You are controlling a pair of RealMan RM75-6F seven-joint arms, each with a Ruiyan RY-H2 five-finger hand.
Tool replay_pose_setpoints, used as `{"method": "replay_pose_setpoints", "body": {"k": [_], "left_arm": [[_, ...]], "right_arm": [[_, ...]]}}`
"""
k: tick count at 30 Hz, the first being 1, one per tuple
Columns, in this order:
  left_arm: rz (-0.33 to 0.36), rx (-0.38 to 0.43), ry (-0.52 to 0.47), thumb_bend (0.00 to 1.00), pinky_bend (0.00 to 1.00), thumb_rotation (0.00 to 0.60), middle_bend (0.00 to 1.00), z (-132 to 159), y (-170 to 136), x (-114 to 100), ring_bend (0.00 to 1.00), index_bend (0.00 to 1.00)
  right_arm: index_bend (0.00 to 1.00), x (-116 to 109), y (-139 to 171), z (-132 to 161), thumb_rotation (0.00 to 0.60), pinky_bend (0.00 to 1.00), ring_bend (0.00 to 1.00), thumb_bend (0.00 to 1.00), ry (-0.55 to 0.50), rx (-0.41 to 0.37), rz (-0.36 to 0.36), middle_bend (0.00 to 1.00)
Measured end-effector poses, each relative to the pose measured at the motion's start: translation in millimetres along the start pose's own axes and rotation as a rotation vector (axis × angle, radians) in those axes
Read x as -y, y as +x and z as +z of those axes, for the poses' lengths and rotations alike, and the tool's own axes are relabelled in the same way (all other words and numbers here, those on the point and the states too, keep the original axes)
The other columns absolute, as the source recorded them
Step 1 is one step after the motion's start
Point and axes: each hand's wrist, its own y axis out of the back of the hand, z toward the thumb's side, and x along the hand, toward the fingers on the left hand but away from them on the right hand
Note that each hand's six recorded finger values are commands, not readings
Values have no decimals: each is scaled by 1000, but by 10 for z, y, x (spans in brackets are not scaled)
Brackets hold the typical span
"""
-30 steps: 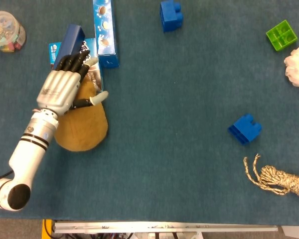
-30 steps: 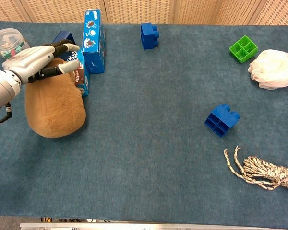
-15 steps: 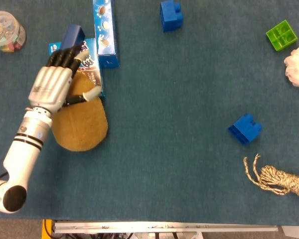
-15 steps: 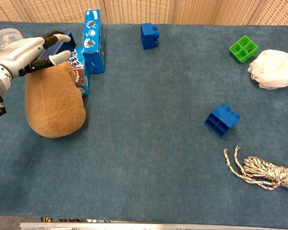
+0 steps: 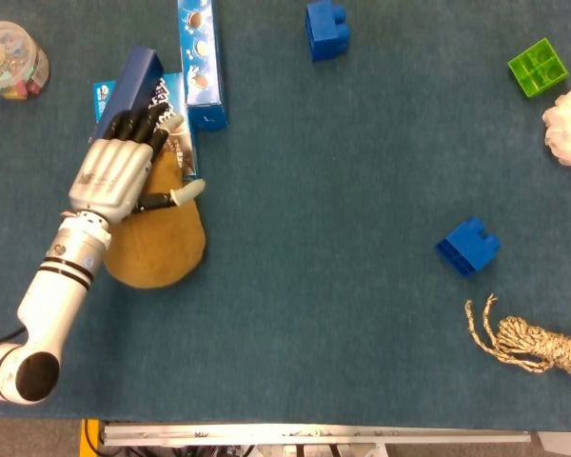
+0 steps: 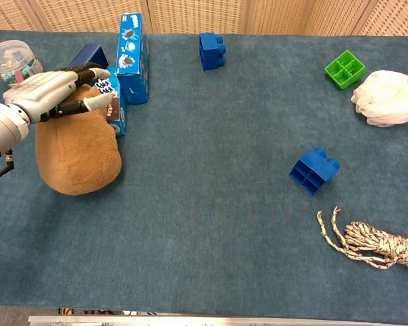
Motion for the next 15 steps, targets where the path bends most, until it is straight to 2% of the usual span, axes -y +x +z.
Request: {"method": "replay_pose_setpoints", "body": {"k": [11, 15], "left_arm": [[84, -65, -35, 30, 0, 0, 7, -220, -83, -281, 0, 69], [139, -82, -47, 30, 0, 0, 18, -314, -192, -404, 0, 72]], "right_arm": [[306, -12, -13, 29, 600, 259, 305, 169, -3, -12, -5, 439], [306, -20, -3, 9, 600, 259, 305, 169, -4, -4, -6, 440]]}}
